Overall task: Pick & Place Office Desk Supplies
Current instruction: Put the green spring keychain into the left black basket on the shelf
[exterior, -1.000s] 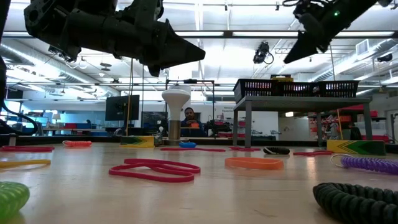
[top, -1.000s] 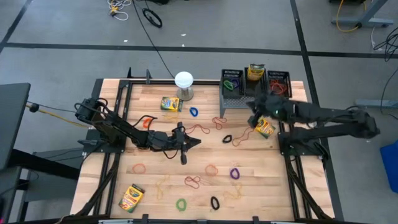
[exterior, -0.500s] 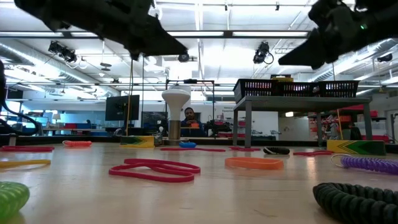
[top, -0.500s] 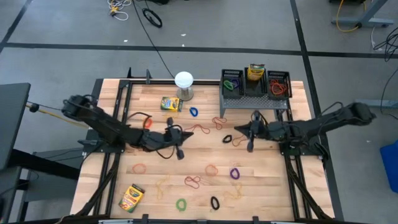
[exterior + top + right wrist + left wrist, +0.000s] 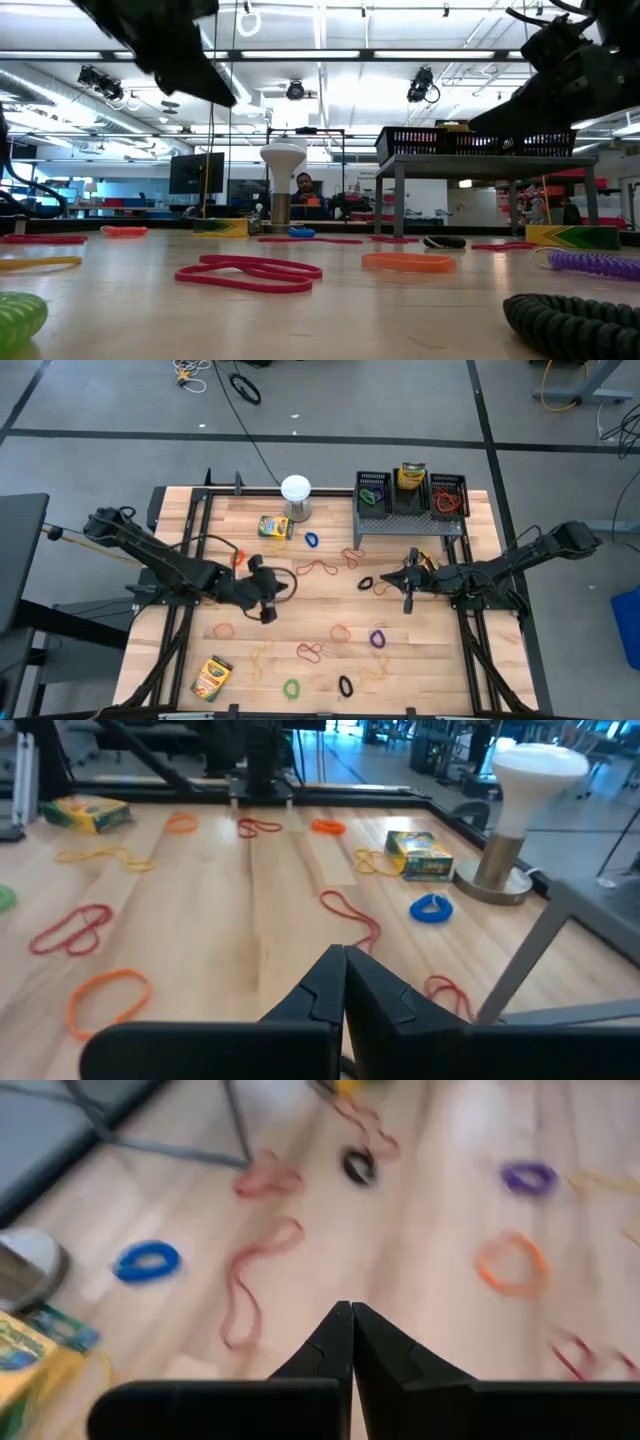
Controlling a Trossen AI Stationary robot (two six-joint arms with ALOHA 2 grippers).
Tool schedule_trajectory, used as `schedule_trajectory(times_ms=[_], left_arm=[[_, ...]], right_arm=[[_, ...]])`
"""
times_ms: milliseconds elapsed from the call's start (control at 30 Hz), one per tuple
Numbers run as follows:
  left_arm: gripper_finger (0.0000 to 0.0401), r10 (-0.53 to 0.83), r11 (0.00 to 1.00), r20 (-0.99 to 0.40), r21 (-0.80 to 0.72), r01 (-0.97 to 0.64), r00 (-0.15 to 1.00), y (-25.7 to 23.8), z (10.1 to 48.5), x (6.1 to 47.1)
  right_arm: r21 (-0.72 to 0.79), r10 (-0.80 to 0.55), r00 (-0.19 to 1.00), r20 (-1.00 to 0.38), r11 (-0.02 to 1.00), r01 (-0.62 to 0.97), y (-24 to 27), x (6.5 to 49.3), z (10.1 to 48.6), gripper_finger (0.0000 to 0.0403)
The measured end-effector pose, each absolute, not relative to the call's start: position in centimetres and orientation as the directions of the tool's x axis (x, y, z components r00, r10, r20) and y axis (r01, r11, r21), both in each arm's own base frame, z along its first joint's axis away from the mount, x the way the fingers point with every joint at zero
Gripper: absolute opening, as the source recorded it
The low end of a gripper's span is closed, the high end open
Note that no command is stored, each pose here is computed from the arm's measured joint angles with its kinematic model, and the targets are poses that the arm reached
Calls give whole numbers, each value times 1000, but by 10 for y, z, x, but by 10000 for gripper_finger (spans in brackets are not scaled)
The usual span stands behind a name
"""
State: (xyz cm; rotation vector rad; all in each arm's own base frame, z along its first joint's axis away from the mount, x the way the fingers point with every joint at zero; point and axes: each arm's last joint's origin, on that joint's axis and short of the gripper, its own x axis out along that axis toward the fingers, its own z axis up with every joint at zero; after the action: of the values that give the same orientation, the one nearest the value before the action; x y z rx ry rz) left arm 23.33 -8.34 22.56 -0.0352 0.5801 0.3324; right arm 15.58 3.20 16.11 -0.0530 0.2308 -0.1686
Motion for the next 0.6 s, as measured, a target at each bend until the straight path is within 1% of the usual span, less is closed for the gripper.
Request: schedule_trajectory(times_ms=[100, 233, 400, 500, 600], left_arm=[[20, 248, 958, -607, 36, -285, 755, -101, 237, 234], [45, 232, 955, -688, 26, -297, 687, -125, 242, 233], [70, 268, 927, -774, 45, -373, 573, -146, 230, 233], [87, 224, 928, -808, 5, -373, 545, -159, 220, 241], [108, 192, 937, -839, 3, -348, 509, -174, 208, 252]], right_arm=[[-44, -152, 964, -221, 988, 145, 35, 155, 161, 13], [-67, -118, 968, -221, 992, 105, 41, 154, 161, 13], [-52, -90, 972, -216, 995, 80, 45, 154, 161, 13], [-43, -75, 973, -219, 997, 68, 48, 154, 161, 13], [-44, -64, 973, -221, 998, 55, 50, 155, 159, 13]])
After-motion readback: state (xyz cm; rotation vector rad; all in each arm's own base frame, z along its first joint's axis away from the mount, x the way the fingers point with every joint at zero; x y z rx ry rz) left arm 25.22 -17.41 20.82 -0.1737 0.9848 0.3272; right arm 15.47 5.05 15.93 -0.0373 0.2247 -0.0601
